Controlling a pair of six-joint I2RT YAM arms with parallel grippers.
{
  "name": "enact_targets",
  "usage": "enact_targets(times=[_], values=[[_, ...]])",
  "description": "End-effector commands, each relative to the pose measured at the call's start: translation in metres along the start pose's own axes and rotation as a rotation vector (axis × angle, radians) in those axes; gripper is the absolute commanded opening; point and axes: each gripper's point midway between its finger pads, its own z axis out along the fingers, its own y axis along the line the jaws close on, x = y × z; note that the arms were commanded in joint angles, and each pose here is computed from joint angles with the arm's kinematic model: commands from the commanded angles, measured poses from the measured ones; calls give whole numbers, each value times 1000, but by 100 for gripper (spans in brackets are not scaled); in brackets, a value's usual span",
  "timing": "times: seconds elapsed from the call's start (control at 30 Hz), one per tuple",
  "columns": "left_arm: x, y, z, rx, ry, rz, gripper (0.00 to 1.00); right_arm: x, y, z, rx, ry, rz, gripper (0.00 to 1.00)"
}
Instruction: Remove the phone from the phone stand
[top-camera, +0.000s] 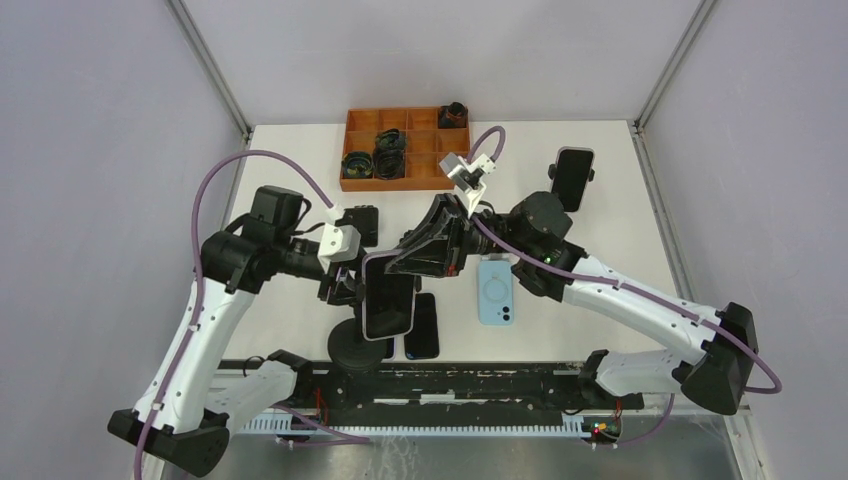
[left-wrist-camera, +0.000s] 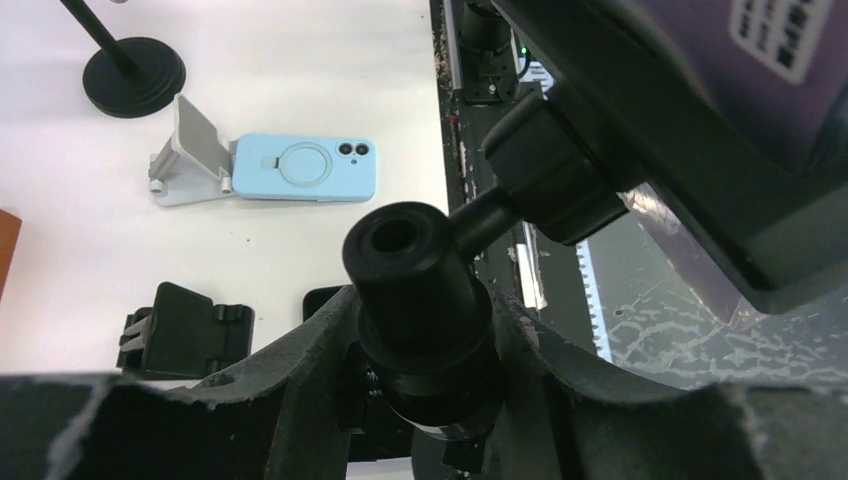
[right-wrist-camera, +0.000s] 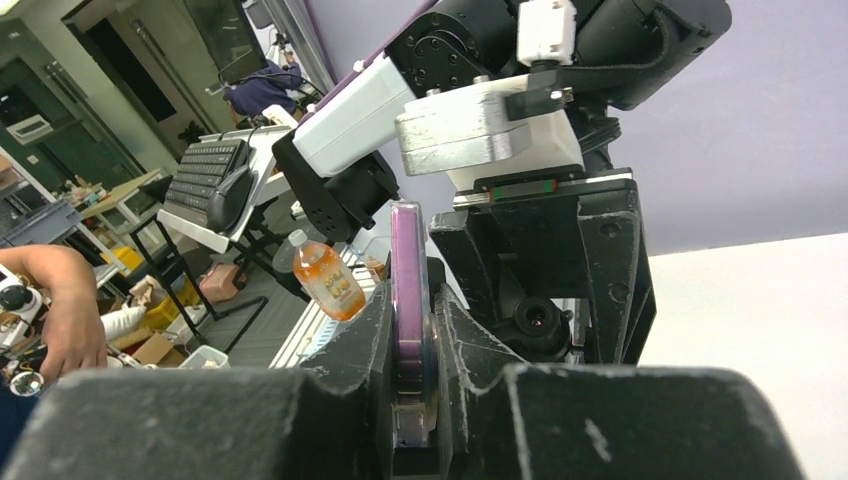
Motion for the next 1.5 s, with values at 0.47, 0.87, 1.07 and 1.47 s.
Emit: enact_targets(times=[0.47,0.87,1.07,1.47], values=[[43,-25,-8,9,128,47,2,-162,83,-64,-23,-623,-368,0],[-2,-18,-17,-26,74,128,2,-133,-35,-107,585,-269,-291,0],[-24,-14,-22,-42,51,175,2,-6,-117,-170,887,85,-52,0],[-35,-14,-26,-58,40,214,2,150,-164,-200,841,225,240,0]])
